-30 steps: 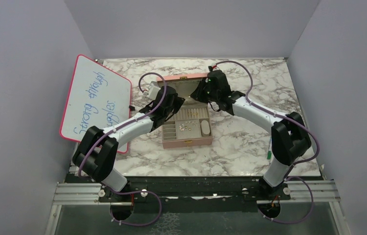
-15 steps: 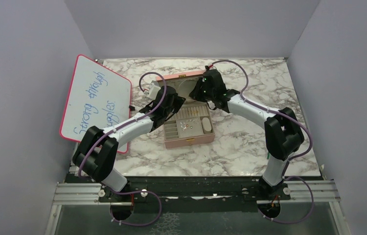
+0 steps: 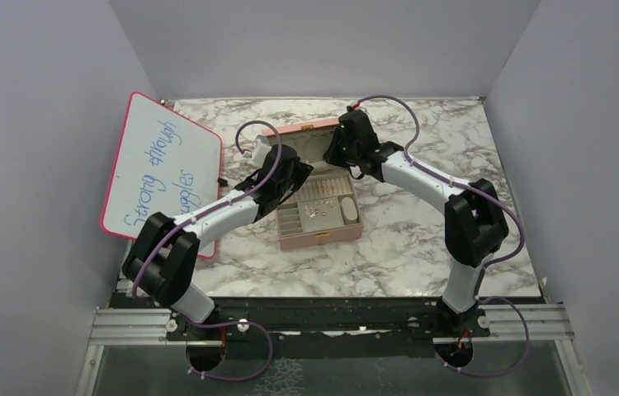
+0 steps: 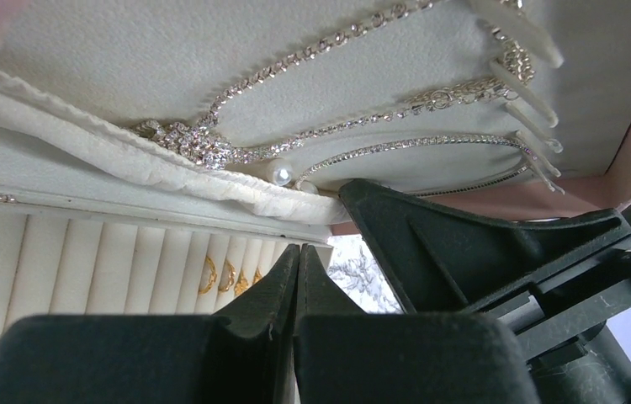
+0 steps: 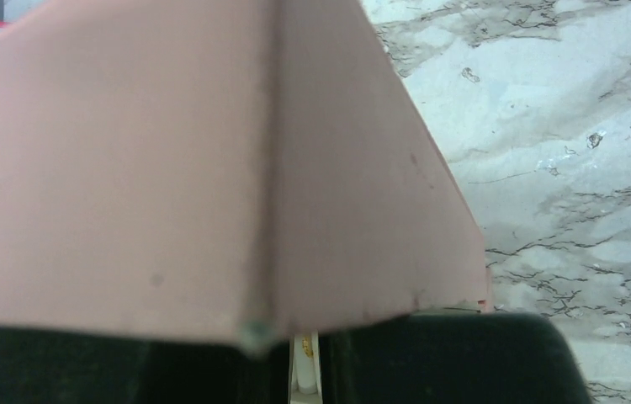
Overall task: Organize the mixed jewelry
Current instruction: Adjust the jewelry in the jewelry box, then close the jewelry box at the center of the board.
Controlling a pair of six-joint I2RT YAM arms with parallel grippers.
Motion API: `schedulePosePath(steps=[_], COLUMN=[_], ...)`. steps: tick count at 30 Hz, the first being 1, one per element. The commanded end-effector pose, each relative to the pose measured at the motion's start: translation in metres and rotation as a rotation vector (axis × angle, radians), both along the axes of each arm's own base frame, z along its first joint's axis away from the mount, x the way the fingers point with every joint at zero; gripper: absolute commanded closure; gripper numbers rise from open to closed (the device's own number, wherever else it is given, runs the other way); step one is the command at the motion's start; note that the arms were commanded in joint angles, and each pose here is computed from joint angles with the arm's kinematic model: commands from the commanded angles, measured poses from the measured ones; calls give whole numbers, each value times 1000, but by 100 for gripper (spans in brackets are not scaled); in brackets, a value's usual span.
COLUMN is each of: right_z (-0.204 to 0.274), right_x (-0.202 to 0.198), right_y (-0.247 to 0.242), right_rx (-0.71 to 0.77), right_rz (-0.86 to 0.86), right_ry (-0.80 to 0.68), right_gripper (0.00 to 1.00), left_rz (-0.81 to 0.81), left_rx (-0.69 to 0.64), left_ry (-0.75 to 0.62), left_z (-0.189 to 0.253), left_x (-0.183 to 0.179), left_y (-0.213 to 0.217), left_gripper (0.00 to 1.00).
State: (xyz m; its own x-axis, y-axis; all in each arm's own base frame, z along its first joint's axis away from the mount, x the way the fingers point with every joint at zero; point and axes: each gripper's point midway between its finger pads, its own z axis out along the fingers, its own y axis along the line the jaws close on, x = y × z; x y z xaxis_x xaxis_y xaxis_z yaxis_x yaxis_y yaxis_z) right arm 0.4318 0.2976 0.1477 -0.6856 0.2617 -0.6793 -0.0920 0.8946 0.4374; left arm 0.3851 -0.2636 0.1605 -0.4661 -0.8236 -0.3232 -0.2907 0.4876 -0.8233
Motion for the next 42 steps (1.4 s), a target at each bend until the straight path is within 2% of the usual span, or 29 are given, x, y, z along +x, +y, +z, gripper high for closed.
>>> schedulePosePath(steps=[1,9,17,24,28,31,35,37,42], right_z=[12,57,90,135,159,168,180,187,196], right_x=[-4,-22,-44,-67,-82,-88,-84,-75,-39], right_y=[0,2,-2,-18,-23,-30,-43,-52,-63], right_rx=[18,137,252,324,287,237,175,136,5], right_rz=[20,65,121,170,245,270,221,168,67], right_ry=[-12,-94,-158,-280,-358,-392,-423,-447,-469], right_gripper=[82,73,69,66,56,48,33,25,17], left_rz=[15,5,-61,-210,-328,-421,-478,-476,-479], left_rx=[9,7,16,115,233,387,565,600,618], left_ry=[-54,-94,-159,-250,-329,-386,-395,-431,-558], left_z=[21,35,55,72,84,95,110,127,174], left_x=[9,9,-1,-18,-35,-45,-50,-50,-54], left_y=[9,14,13,9,12,22,46,58,68], left_gripper=[98,90,73,60,44,33,17,4,1])
